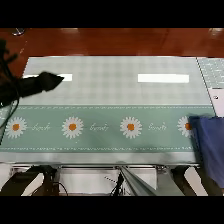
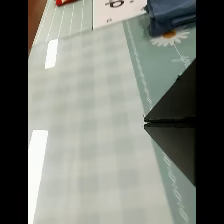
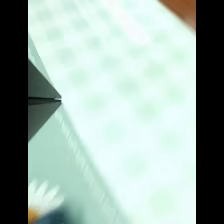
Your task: Fold the shirts.
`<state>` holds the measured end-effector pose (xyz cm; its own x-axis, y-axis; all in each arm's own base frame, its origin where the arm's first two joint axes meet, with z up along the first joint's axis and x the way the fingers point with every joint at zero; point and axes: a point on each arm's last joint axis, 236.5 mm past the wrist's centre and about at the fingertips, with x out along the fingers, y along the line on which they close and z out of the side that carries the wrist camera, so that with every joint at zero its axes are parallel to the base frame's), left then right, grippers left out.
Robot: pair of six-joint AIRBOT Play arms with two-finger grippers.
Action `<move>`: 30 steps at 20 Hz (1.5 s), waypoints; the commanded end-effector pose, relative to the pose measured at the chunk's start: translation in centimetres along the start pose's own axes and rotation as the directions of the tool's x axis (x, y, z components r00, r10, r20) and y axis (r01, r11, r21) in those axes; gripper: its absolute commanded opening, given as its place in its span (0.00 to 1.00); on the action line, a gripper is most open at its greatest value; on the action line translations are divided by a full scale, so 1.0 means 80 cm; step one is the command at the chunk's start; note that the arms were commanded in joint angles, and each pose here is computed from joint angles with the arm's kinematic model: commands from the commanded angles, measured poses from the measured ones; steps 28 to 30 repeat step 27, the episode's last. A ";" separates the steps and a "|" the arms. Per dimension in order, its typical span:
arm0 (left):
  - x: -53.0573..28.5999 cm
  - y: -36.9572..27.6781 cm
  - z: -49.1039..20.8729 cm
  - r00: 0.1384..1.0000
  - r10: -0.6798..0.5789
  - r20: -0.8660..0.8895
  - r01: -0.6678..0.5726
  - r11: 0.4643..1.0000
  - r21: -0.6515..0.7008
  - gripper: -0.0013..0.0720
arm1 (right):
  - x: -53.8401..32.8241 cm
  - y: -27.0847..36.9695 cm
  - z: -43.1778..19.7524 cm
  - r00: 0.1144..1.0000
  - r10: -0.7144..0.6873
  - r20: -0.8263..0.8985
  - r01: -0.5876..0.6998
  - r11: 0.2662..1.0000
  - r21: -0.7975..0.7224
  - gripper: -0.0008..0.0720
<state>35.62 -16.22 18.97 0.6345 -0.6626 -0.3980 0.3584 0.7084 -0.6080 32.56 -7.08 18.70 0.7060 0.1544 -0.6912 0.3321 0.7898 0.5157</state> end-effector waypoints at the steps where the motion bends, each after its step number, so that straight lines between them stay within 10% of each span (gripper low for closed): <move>1: 0.038 -0.062 0.037 0.997 -0.012 -0.074 0.028 0.975 0.220 0.04 | 0.089 0.138 -0.058 0.983 0.130 -0.127 -0.168 0.919 -0.357 0.04; 5: 0.090 0.035 -0.051 0.892 0.341 -0.297 -0.243 0.915 0.323 0.05 | 0.198 0.109 -0.166 0.933 -0.209 -0.293 0.004 0.820 -0.572 0.04; 9: 0.094 0.101 -0.098 0.776 0.437 -0.455 -0.334 0.896 0.292 0.05 | 0.240 0.042 -0.188 0.843 -0.422 -0.334 0.153 0.783 -0.603 0.04; 30: 0.092 0.117 -0.125 0.717 0.445 -0.537 -0.344 0.895 0.283 0.05 | 0.236 0.038 -0.189 0.833 -0.437 -0.338 0.161 0.777 -0.608 0.04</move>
